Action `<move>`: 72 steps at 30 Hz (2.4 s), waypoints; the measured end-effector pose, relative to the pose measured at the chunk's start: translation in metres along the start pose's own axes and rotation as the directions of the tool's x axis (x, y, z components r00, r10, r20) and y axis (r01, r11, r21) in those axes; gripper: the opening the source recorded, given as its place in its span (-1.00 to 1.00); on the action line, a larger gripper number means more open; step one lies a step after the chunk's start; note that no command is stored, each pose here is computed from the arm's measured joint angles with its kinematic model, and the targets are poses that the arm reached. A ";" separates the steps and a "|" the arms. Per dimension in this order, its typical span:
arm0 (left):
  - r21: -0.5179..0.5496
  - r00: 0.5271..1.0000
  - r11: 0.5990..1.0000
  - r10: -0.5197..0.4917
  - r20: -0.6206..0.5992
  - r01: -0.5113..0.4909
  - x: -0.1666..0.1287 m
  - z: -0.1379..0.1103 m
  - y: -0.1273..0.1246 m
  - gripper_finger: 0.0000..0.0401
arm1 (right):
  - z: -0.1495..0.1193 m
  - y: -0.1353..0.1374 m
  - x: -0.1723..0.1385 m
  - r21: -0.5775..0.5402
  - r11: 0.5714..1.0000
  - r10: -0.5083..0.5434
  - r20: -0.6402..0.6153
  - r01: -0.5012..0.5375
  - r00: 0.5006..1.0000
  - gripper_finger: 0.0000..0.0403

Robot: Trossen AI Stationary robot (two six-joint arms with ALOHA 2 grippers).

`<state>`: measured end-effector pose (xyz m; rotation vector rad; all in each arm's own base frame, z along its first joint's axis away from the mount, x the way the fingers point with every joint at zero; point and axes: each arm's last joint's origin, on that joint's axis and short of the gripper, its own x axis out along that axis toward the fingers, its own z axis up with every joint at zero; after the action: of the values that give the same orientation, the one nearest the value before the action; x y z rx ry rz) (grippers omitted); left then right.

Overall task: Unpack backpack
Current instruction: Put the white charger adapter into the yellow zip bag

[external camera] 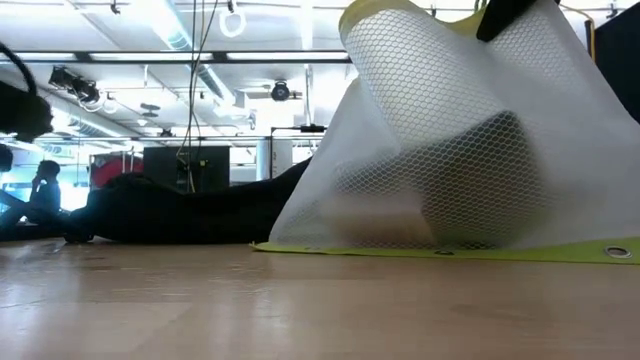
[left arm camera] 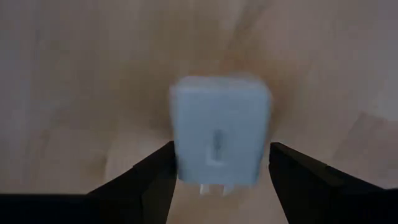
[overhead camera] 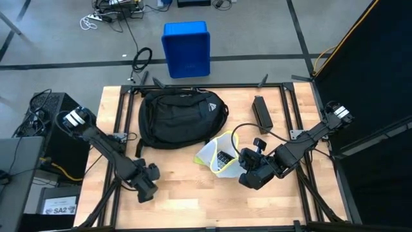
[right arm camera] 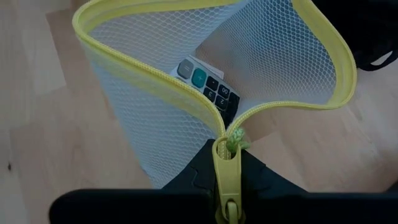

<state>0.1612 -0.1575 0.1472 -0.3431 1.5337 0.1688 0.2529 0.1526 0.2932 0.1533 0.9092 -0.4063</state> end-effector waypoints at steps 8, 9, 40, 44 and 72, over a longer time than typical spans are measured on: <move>0.090 0.998 0.994 0.056 -0.015 -0.054 0.010 0.002 -0.001 0.04 | 0.000 0.000 0.000 -0.005 1.000 -0.001 0.001 0.001 1.000 -1.00; 0.091 0.998 0.994 0.059 -0.009 -0.058 0.010 0.002 -0.001 0.01 | 0.000 0.000 0.000 -0.006 1.000 -0.001 0.001 0.001 1.000 -1.00; 0.011 0.988 1.000 -0.013 0.156 0.012 -0.034 0.036 -0.002 -0.08 | 0.000 0.000 0.000 -0.014 1.000 -0.005 0.005 0.005 1.000 -1.00; -0.021 0.988 1.000 -0.002 0.157 0.005 -0.033 0.041 0.001 -0.08 | 0.000 0.000 0.000 -0.015 1.000 -0.006 0.005 0.006 1.000 -1.00; 0.079 0.976 0.995 0.047 0.212 -0.065 -0.023 0.049 0.015 -0.08 | 0.000 0.000 0.000 -0.016 1.000 -0.006 0.005 0.006 1.000 -1.00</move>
<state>0.2017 -0.1256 0.1690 -0.2073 1.3379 0.1771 0.2528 0.1524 0.2931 0.1346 0.9077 -0.4043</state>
